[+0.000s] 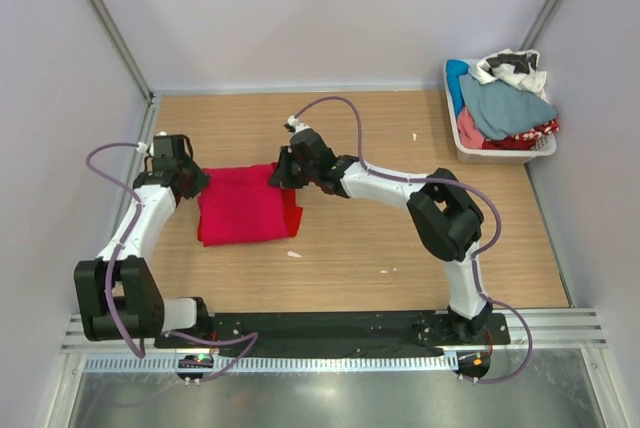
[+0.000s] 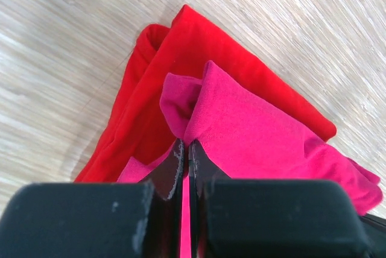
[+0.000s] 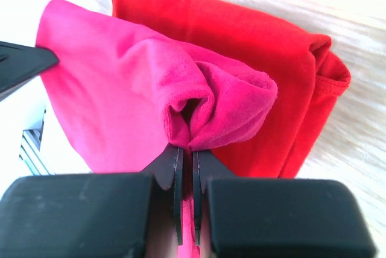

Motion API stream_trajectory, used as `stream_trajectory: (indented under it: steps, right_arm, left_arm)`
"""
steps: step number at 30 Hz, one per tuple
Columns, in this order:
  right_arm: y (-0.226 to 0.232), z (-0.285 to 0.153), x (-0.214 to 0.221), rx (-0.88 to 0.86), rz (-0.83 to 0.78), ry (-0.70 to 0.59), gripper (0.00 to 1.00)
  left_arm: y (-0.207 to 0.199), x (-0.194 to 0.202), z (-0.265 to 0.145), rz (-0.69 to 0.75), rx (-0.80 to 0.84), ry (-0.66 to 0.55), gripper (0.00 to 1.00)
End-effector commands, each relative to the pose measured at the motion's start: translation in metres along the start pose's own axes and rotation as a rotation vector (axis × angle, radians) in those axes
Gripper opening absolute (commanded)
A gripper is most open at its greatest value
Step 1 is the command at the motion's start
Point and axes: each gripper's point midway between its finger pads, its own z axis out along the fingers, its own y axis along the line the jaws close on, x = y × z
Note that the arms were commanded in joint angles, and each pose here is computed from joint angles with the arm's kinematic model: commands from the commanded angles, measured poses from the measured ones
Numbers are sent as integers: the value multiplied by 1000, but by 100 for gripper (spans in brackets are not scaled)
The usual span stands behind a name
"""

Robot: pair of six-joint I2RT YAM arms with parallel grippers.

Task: Fold and stack the t-shirts
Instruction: Neatly place the folded tshirt to the corner

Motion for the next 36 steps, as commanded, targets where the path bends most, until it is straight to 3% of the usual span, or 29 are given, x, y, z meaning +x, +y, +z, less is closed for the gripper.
stream_trajectory:
  steps: [1, 9, 10, 11, 12, 13, 16, 19, 21, 23, 36]
  right_arm:
    - [19, -16, -34, -41, -30, -121, 1]
    - [-3, -3, -21, 19, 7, -124, 4]
    - [-6, -3, -21, 29, 8, -128, 9]
    - [-8, -3, -22, 38, 8, -137, 21]
    - [-11, -1, -21, 47, 5, -135, 49]
    - [-14, -1, -23, 60, -5, -132, 60]
    - [-18, -4, -34, 93, -24, -158, 69]
    - [-18, -6, -41, 95, -20, -162, 75]
    - [-22, -7, -39, 118, -19, -153, 77]
    - [-29, -11, -40, 150, -20, -162, 89]
    - [-12, -2, -39, -34, 80, -106, 88]
  left_arm:
    - [-24, -27, 1, 8, 74, -66, 0]
    - [-41, -37, 28, 24, 95, -34, 0]
    - [-44, -37, 31, 24, 102, -31, 0]
    - [-42, -34, 38, 20, 92, -19, 12]
    - [-39, -34, 39, 16, 74, -18, 23]
    - [-33, -36, 38, 12, 44, -33, 32]
    - [-22, -38, 29, 3, 2, -78, 51]
    - [-17, -50, 14, -5, -17, -135, 63]
    - [-13, -50, 7, -2, -39, -133, 64]
    - [-18, -50, -3, 4, -26, -135, 64]
    - [-34, -17, -44, 52, 93, -105, 63]
